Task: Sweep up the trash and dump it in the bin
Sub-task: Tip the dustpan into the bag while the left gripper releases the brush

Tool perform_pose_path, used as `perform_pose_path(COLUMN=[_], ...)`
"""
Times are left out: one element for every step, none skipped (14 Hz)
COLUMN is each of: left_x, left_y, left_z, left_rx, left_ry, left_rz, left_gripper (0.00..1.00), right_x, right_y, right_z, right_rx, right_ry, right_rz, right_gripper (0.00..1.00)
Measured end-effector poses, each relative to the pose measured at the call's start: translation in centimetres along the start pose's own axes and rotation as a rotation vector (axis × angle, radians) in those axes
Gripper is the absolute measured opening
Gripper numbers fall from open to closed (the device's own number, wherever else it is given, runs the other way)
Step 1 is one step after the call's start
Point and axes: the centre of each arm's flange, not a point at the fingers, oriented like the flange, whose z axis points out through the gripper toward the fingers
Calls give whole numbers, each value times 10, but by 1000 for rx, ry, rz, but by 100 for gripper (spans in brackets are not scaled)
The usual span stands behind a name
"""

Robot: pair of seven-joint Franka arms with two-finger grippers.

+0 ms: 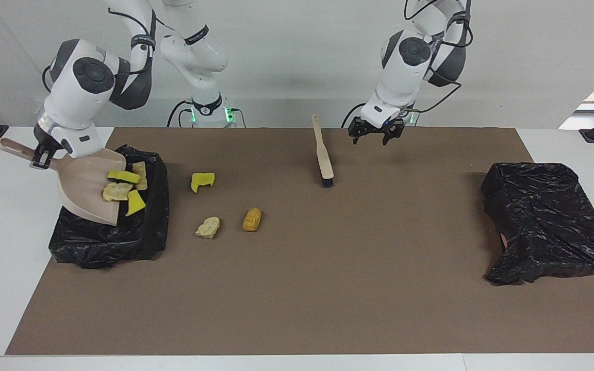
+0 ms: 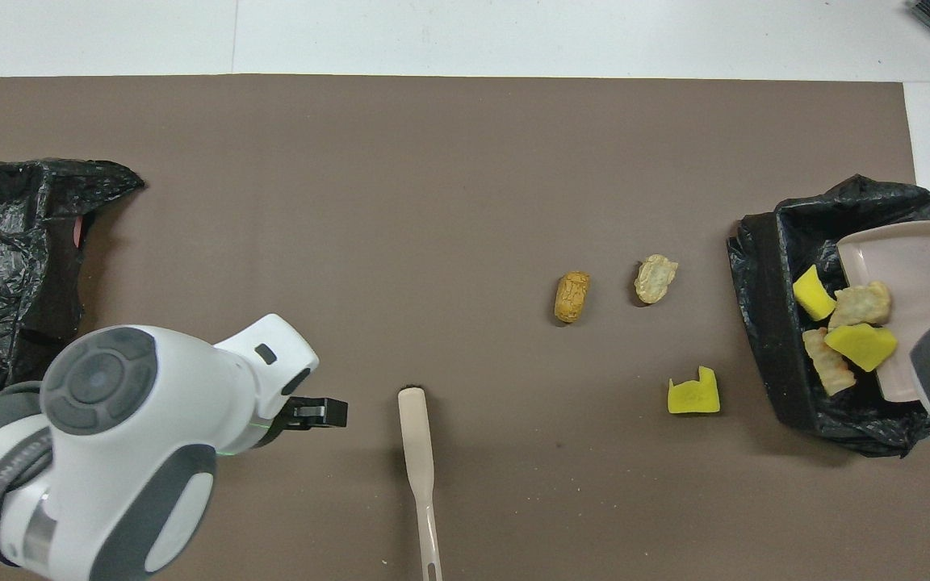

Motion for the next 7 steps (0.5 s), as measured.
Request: perform_pose_path(left_x=[8, 15, 22, 30, 38, 46, 53], left_y=[-17, -35, -51, -66, -82, -97, -111], left_z=[-8, -16, -24, -31, -40, -49, -59], left_rx=[-6, -8, -1, 15, 31, 41, 47], left_ry=[4, 10, 18, 28, 42, 50, 54], left_rz=[17, 28, 43, 63, 65, 54, 36], left_gripper=[100, 100, 100, 100, 100, 100, 100], right_x=[-4, -10, -17, -24, -31, -34, -34], right_y=[-2, -5, -9, -13, -17, -17, -15], right_z=[-3, -6, -11, -19, -28, -36, -45], right_rx=[1, -1, -3, -7, -13, -26, -42], right_ry=[-22, -47, -70, -84, -93, -98, -97], right_rz=[-1, 0, 6, 17, 30, 38, 40], right_gripper=[31, 31, 31, 31, 31, 31, 31])
